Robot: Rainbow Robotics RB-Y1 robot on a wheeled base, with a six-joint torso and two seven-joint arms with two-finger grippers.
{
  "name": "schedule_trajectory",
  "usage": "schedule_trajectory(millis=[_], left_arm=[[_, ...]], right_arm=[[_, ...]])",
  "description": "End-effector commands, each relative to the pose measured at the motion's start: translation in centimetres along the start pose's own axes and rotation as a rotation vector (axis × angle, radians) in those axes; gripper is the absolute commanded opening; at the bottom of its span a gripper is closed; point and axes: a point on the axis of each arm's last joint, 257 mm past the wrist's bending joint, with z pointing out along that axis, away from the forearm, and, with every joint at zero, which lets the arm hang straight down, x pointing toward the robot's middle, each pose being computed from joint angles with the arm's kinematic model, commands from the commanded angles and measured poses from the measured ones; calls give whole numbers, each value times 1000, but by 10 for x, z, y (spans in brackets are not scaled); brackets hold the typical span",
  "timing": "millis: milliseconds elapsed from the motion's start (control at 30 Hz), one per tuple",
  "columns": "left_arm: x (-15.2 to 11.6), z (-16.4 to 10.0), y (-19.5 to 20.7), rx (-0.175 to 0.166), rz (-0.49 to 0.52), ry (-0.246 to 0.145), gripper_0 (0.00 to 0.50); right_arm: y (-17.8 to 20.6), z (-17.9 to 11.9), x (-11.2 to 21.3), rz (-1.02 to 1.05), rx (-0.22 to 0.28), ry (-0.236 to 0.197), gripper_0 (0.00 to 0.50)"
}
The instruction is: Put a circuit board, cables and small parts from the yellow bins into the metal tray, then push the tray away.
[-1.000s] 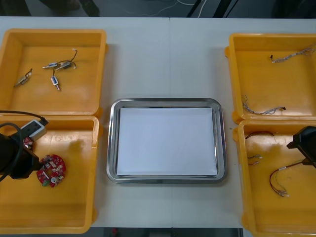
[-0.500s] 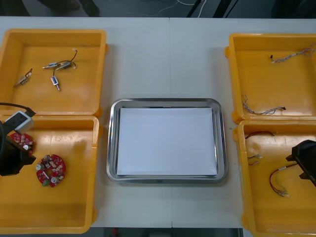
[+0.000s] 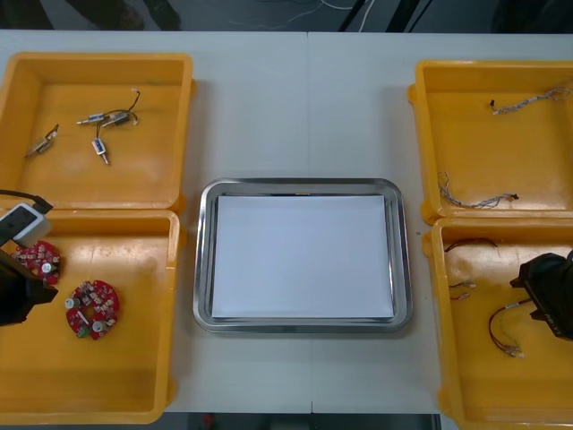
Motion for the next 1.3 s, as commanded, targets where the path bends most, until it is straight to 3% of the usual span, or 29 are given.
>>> schedule_trajectory(millis=[33,333,533,767,833,867,900,967,1300], left_arm=[[11,-1,-16,37,165,4,500],[26,7,-29,70,235,12,500],[23,20,-46,99,253,-20,500],[29,35,-60,123,272,-28,500],[32,37,-61,125,278,-24,500],[33,39,-62,127,283,-23,500],[33,39,-63,126,289,-24,500],[35,41,-61,123,293,-21,500],[39,51,-60,118,309,-24,500]], right_arm=[[-4,9,12,20,17,13,500],[-4,26,18,44,16,26,500],[-6,29,25,54,23,37,500],[-14,31,29,67,38,44,500],[-15,32,30,69,38,45,308],[-16,32,30,70,38,45,128],[-15,33,32,70,34,52,59],[-14,33,34,73,29,59,0],[-11,27,23,85,10,36,0]])
